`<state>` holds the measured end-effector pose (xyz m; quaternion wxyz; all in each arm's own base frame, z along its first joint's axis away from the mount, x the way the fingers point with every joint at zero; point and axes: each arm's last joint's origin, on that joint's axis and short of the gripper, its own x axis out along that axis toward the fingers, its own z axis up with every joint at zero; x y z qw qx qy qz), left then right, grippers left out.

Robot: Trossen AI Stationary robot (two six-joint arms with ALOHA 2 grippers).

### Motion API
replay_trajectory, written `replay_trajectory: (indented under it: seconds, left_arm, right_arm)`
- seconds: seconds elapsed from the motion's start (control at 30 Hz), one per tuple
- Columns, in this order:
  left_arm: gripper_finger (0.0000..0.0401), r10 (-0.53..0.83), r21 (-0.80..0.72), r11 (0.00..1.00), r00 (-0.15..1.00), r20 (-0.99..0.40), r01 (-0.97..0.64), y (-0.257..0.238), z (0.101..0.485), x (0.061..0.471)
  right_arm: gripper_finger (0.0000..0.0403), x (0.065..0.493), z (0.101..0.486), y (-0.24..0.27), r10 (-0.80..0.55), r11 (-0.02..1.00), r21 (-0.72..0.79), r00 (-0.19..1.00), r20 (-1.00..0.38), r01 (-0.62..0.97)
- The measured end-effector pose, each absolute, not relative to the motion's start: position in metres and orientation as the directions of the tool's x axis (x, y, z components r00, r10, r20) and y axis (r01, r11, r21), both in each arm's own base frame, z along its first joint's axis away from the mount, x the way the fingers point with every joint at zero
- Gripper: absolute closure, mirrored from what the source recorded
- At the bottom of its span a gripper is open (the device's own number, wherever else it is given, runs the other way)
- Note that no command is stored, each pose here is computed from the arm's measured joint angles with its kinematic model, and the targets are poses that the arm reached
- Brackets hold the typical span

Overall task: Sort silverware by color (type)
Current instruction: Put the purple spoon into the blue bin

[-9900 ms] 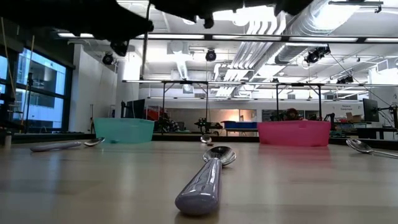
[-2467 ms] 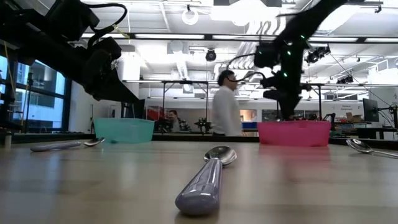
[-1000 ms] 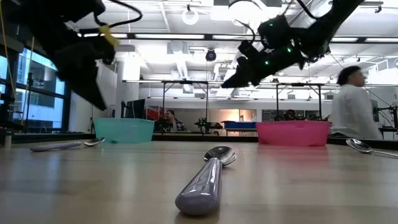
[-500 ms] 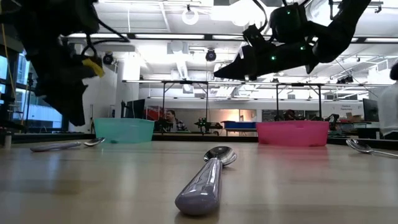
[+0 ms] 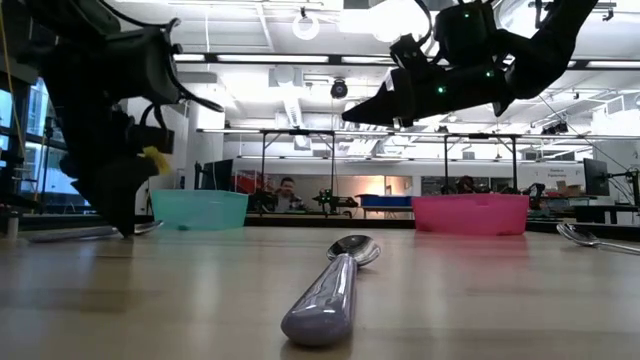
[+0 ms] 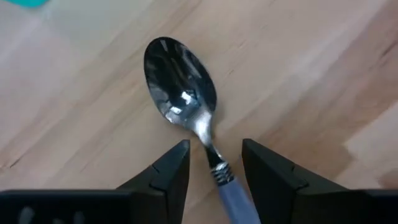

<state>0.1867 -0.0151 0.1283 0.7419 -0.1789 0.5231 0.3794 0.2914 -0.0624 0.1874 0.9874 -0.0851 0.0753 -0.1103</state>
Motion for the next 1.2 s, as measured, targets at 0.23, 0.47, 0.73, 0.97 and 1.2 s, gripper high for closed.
replay_trajectory:
  seconds: [0.23,0.47,0.73,0.97,1.2]
  left_arm:
    - [0.0314,0.379,0.186,0.696,0.135,-0.915,-0.693,-0.016,0.122,0.189]
    - [0.0392,0.349,0.189,0.774,0.159,-0.923,-0.604,-0.016,0.129,0.185]
    - [0.04,0.391,0.146,0.76,0.267,-0.881,-0.633,0.0,0.157,0.176]
    - [0.04,0.527,0.128,0.678,0.357,-0.771,-0.724,0.033,0.201,0.172]
    - [0.0401,0.618,0.16,0.618,0.35,-0.704,-0.77,0.086,0.245,0.175]
  right_arm:
    - [0.0403,0.291,0.187,-0.062,-0.231,0.962,-0.181,0.964,-0.132,0.205]
    - [0.0403,0.291,0.187,-0.062,-0.231,0.962,-0.182,0.963,-0.136,0.205]
    - [0.0403,0.291,0.185,-0.062,-0.23,0.963,-0.181,0.961,-0.154,0.201]
    - [0.0403,0.291,0.184,-0.062,-0.23,0.965,-0.163,0.96,-0.16,0.204]
    - [0.0403,0.291,0.184,-0.062,-0.23,0.966,-0.155,0.959,-0.163,0.205]
